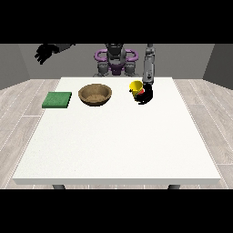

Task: Pick the cup and pour the ball into the bowl, then pick the bowl and place it on the pad

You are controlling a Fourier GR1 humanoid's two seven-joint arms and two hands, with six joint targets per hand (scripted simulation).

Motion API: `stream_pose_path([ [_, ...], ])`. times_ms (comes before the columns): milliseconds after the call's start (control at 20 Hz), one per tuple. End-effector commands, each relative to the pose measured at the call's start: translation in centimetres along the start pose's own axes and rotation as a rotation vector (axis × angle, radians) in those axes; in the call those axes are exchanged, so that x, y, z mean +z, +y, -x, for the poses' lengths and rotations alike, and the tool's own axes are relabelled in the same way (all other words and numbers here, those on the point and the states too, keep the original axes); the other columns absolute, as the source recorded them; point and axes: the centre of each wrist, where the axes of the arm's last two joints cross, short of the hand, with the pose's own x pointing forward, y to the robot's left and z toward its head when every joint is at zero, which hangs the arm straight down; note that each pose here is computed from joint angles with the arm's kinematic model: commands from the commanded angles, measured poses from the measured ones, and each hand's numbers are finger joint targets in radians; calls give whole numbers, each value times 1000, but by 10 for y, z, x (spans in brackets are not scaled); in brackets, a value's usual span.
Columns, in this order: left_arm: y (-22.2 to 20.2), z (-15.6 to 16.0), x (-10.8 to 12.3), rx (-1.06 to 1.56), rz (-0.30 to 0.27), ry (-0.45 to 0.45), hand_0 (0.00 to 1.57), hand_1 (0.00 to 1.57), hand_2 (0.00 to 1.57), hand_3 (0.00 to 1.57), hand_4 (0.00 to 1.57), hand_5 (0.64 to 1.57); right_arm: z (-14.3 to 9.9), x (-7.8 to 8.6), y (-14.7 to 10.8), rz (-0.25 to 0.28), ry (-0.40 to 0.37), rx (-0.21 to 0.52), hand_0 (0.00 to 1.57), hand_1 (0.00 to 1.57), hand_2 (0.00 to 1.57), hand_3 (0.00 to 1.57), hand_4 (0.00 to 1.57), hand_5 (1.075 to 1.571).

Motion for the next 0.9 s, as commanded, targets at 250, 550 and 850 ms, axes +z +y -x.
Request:
stream_pose_path([
  [250,-54,-29,-17,-271,137,64,1289,1289,1571,1571,1411,1446,25,13,-46,103,190,-12,0,0,0,327,639,1565],
  [550,-71,-40,-29,-750,222,-97,1362,1362,1571,1571,1448,1533,41,18,-54,111,244,-30,0,0,0,174,643,1562],
  [850,-146,-78,-34,-908,304,-83,1370,1370,1571,1571,1455,1531,52,22,-68,131,255,-35,0,0,0,0,681,1559],
])
